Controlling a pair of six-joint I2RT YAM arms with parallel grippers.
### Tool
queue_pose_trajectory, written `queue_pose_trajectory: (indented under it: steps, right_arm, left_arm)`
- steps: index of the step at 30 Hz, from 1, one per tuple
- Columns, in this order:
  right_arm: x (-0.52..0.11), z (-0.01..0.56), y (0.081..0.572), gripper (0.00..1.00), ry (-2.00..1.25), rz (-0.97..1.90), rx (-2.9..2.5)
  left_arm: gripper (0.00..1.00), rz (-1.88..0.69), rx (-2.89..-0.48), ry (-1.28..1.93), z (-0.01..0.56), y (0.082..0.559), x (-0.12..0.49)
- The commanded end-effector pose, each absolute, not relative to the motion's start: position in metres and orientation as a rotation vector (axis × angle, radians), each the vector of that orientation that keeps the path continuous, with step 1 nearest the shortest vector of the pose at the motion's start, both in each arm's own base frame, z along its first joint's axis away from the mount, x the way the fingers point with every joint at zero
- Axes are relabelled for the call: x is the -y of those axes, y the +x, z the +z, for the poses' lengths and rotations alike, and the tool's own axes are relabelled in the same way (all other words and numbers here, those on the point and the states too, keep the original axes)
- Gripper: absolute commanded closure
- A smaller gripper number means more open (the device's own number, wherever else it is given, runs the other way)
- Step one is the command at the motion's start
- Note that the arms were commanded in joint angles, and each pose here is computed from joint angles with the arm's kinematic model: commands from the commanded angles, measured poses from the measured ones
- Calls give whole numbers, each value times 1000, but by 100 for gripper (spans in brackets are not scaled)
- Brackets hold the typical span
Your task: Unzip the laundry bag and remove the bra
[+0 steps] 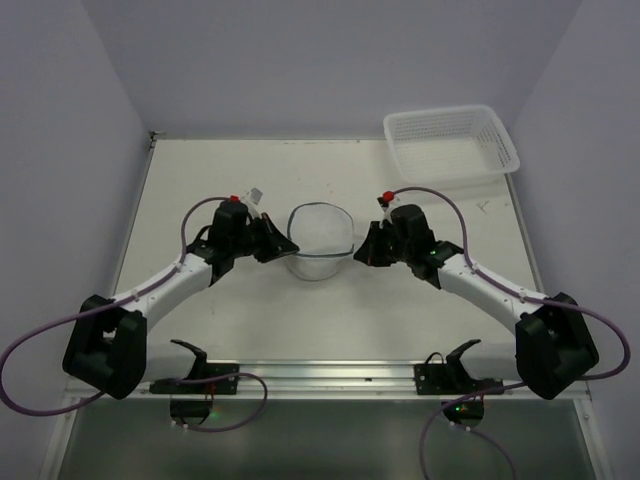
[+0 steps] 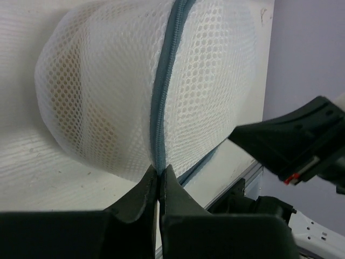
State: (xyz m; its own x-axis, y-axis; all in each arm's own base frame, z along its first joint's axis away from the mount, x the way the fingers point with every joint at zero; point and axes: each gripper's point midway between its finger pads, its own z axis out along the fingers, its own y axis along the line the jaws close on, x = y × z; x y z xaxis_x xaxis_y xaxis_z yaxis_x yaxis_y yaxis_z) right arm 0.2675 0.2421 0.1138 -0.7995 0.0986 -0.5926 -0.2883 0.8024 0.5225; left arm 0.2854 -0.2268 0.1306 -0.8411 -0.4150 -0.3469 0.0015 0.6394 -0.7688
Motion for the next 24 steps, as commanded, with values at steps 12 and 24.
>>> queue_pose_trajectory:
  steps: [12, 24]
  right_arm:
    - [-224, 167, 288, 72, -209, 765, -2292]
    - [-251, 254, 288, 41, -197, 862, -2135]
  left_arm:
    - [32, -1105, -2305, -305, 125, 249, 206]
    - [23, -887, -2248, -320, 153, 265, 174]
